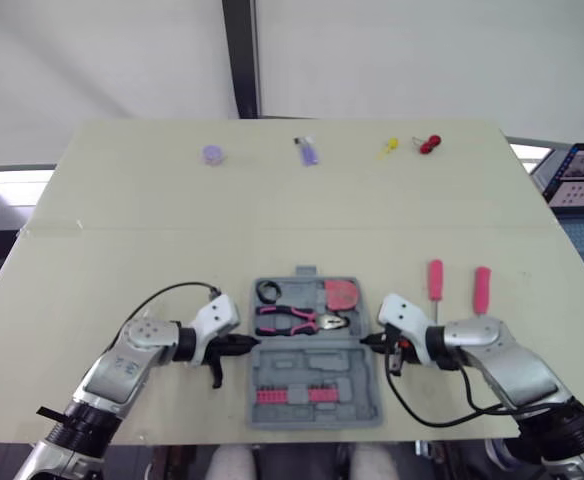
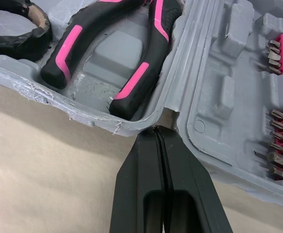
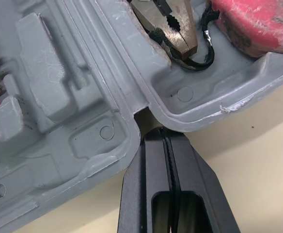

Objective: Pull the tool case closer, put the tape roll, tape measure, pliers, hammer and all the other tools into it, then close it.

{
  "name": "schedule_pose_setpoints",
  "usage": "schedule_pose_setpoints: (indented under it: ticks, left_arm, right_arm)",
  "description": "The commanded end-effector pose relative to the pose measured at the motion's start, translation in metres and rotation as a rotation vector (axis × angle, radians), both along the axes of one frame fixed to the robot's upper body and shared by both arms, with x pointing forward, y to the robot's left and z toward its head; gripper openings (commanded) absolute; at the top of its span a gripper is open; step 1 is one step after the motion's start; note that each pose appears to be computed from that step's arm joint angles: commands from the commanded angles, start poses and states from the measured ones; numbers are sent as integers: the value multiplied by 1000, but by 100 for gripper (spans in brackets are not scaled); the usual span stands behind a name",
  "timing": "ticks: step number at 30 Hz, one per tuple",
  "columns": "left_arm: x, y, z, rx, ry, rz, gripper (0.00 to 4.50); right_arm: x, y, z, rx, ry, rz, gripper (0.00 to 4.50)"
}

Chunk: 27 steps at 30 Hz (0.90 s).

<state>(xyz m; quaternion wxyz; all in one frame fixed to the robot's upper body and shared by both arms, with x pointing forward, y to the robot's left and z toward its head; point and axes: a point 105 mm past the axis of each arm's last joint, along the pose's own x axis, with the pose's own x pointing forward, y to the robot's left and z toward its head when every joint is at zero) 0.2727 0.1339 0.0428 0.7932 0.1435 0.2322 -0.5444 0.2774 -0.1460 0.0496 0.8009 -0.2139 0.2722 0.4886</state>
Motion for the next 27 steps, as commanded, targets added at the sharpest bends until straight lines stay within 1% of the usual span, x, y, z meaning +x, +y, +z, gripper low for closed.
schedule_pose_setpoints:
  ticks: [1, 11, 27]
  left_arm:
    - [4, -8, 11, -30, -64, -27, 0]
    - [12, -10, 14, -40, -102, -21, 0]
    - [12, -10, 12, -33, -105, -29, 0]
  right_arm:
    - [1, 10, 9, 30, -41, 37, 2]
    - [5, 10, 11, 38, -59, 20, 2]
    - [11, 14, 11, 45, -77, 13, 2]
